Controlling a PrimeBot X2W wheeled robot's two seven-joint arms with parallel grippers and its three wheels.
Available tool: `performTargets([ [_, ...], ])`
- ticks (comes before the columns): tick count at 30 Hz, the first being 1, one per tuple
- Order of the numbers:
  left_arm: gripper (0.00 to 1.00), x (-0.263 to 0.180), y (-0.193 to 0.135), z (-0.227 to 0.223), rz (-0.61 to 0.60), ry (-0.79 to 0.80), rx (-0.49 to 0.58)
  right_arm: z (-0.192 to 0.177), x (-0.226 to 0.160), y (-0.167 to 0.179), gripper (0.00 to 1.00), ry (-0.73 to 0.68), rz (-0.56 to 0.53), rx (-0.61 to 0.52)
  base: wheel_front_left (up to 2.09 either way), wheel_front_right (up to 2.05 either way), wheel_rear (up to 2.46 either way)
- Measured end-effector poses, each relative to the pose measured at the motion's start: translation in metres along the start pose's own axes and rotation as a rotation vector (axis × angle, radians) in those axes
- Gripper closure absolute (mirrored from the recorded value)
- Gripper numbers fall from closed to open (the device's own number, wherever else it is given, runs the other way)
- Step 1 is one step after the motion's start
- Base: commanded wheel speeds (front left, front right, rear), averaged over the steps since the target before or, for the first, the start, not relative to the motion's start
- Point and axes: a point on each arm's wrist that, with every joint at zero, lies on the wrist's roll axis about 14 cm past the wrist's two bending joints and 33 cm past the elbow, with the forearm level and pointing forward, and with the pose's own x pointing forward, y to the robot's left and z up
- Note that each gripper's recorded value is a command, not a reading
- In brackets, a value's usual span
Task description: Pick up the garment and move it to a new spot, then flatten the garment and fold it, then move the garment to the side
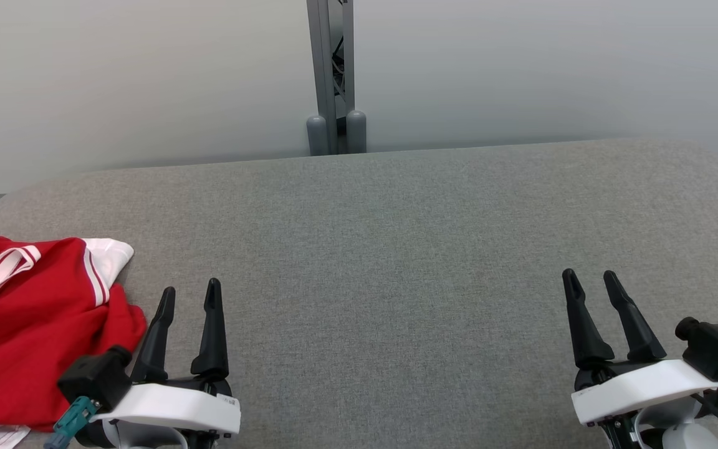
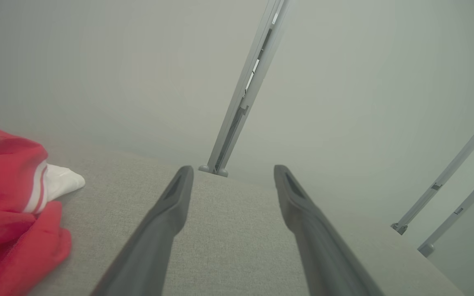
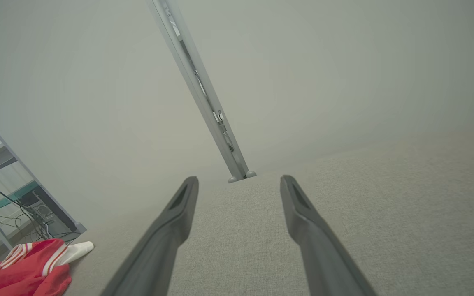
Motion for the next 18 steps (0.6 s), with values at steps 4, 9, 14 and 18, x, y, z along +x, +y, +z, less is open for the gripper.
performTargets([
  [4, 0.00, 0.001, -0.002, 0.001, -0.011, -0.009, 0.034, 0.001, 0.001, 0.001, 0.00, -0.009, 0.006, -0.038, 0.00, 0.00, 0.00],
  [9, 0.00, 0.002, -0.002, 0.002, -0.014, -0.020, 0.086, 0.005, 0.003, 0.003, 0.00, -0.024, 0.017, -0.083, 0.00, 0.00, 0.00],
  [14, 0.00, 0.001, -0.003, 0.002, -0.019, -0.023, 0.134, 0.007, 0.003, 0.007, 0.00, -0.033, 0.033, -0.132, 0.00, 0.00, 0.00],
  [18, 0.00, 0.001, -0.003, 0.003, -0.020, -0.032, 0.173, 0.008, 0.004, 0.014, 0.00, -0.043, 0.060, -0.174, 0.00, 0.00, 0.00],
])
